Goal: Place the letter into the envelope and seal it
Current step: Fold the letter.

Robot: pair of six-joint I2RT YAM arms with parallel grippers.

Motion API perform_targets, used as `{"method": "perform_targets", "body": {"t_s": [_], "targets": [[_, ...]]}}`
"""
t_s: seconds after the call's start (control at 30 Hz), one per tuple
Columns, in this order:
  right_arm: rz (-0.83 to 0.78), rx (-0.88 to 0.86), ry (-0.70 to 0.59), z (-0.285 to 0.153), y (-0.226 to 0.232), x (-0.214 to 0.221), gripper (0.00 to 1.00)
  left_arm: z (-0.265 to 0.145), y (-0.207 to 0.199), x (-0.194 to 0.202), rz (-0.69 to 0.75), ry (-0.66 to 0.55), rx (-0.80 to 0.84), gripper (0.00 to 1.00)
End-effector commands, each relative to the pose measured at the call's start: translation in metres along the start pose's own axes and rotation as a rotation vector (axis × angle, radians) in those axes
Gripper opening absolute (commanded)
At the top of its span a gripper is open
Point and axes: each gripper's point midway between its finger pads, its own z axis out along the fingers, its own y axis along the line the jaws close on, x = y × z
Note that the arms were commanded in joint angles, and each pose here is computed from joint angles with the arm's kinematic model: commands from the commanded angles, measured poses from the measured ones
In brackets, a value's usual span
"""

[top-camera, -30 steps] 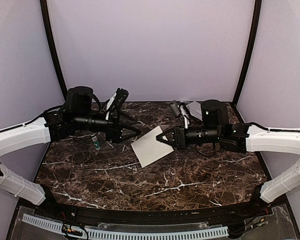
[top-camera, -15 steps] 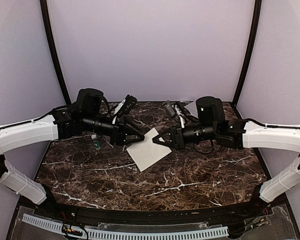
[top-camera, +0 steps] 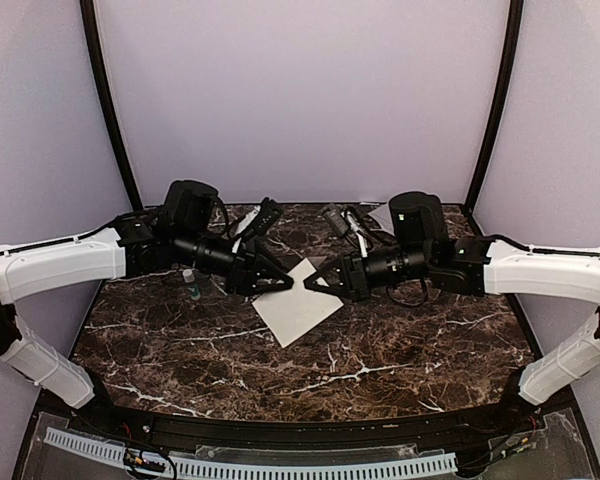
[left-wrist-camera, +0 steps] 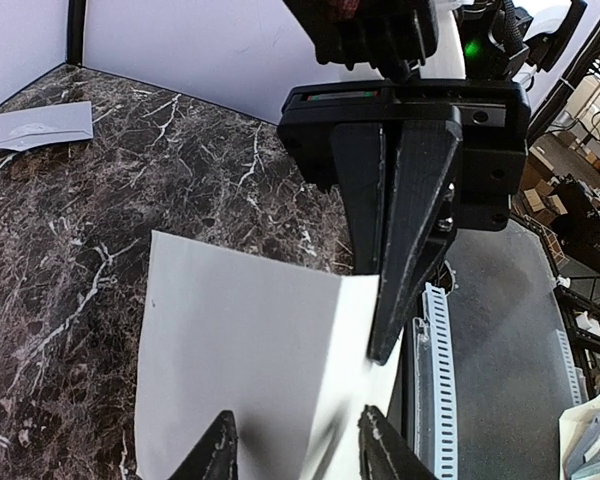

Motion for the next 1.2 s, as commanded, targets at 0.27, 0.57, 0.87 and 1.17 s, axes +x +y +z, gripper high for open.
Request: {"method": "perform_targets", "body": {"t_s": [0.27, 0.57, 0.87, 1.17], "targets": [[-0.042, -0.021, -0.008, 0.001, 0.009, -0.011, 0.00, 0.001, -0.012, -0.008, 0.014, 0.001, 0.043, 0.33], [-0.047, -0.001, -0.011, 0.001, 0.006, -0.013, 0.00, 0.001, -0.014, -0.007, 0.013, 0.005, 0.053, 0.22], [-0.047, 0.024, -0.010, 0.002, 0.000, -0.012, 0.00, 0.002, -0.017, -0.007, 0.013, 0.006, 0.071, 0.08], [-0.056, 0.056, -0.026, -0.002, -0.003, -0.015, 0.03, 0.001, -0.020, -0.009, 0.017, 0.001, 0.085, 0.00]]}}
